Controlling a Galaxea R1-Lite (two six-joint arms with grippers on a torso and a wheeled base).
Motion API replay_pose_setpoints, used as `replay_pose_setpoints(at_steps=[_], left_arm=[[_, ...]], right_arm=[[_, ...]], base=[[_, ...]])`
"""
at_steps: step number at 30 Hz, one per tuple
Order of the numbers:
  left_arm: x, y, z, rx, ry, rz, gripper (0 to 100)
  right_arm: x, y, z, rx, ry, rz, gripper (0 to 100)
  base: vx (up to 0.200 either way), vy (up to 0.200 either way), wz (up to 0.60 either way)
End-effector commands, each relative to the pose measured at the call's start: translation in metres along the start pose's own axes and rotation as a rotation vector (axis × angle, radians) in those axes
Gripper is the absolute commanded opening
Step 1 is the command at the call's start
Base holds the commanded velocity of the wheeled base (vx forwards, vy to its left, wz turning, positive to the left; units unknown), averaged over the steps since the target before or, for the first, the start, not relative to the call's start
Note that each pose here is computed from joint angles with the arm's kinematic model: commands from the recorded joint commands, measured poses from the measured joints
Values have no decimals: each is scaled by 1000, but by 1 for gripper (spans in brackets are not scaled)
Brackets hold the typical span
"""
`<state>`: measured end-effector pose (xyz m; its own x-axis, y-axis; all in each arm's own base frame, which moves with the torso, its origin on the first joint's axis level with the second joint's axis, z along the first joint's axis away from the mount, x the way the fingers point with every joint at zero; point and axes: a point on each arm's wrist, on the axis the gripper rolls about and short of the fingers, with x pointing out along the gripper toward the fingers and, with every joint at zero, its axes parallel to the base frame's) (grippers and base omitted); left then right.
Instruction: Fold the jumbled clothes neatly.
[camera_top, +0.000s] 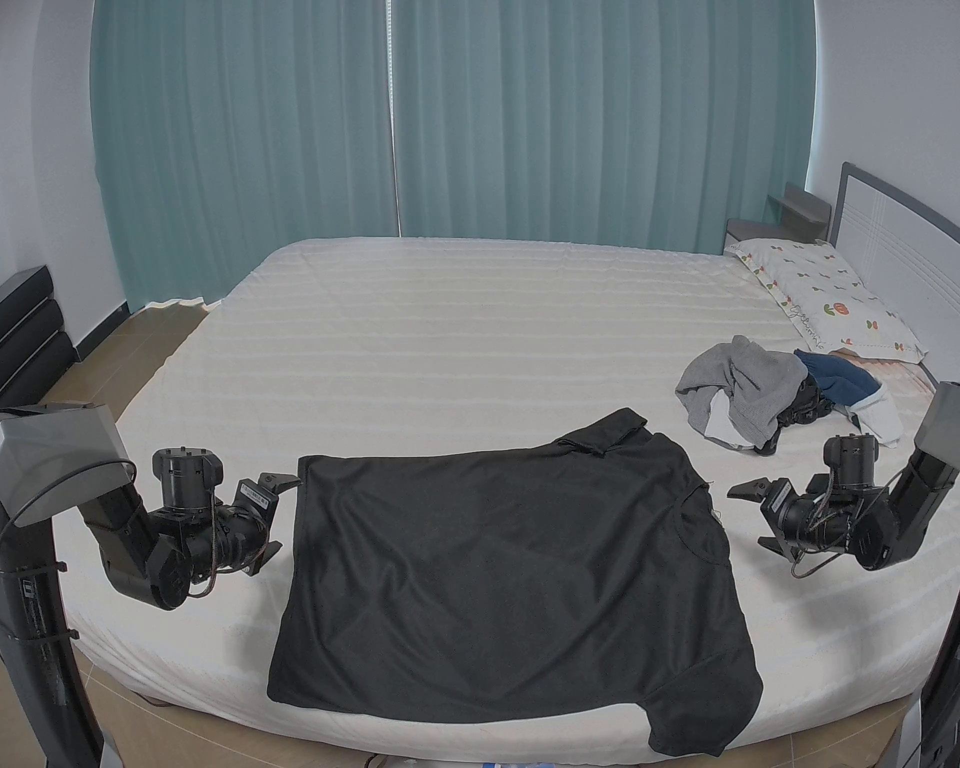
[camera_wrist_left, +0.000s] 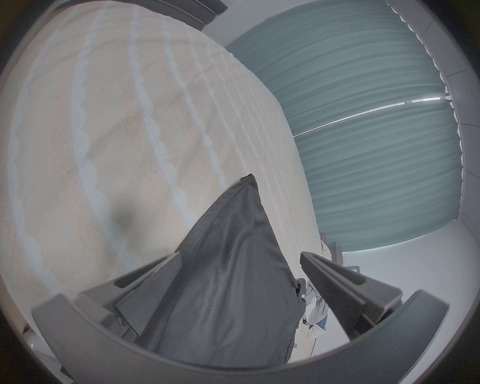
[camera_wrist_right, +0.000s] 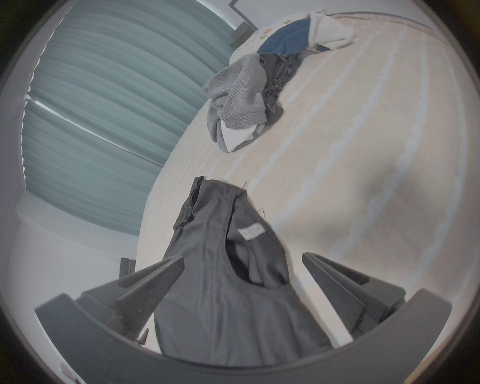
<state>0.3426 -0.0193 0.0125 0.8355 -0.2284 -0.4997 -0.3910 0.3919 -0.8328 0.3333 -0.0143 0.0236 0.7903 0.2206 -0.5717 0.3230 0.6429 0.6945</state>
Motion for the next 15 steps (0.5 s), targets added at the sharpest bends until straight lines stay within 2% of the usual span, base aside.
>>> replay_pose_setpoints(at_steps=[1,4,8,10,14,15], left_arm=[[-10,3,-4,-5,13,17,100],[-11,3,-7,4,17,18,100],[-16,1,-9,39,11,19,100],[-28,-7,-8,63,3,-5,100],[-34,-17,-14,85,17,-32,100],[-33,-16,-15,88,19,-29,100]], right_arm=[[-36,2,-20,50,4,17,100],[-42,-9,-36,77,33,21,100],[-43,-16,-38,143,22,85,100],[-47,-21,-36,163,-10,127,100],[-36,-34,-47,172,56,114,100],[-34,-36,-48,174,59,110,100]], base=[[0,0,0],[0,0,0],[0,0,0],[-200,0,0],[-200,0,0],[0,0,0]])
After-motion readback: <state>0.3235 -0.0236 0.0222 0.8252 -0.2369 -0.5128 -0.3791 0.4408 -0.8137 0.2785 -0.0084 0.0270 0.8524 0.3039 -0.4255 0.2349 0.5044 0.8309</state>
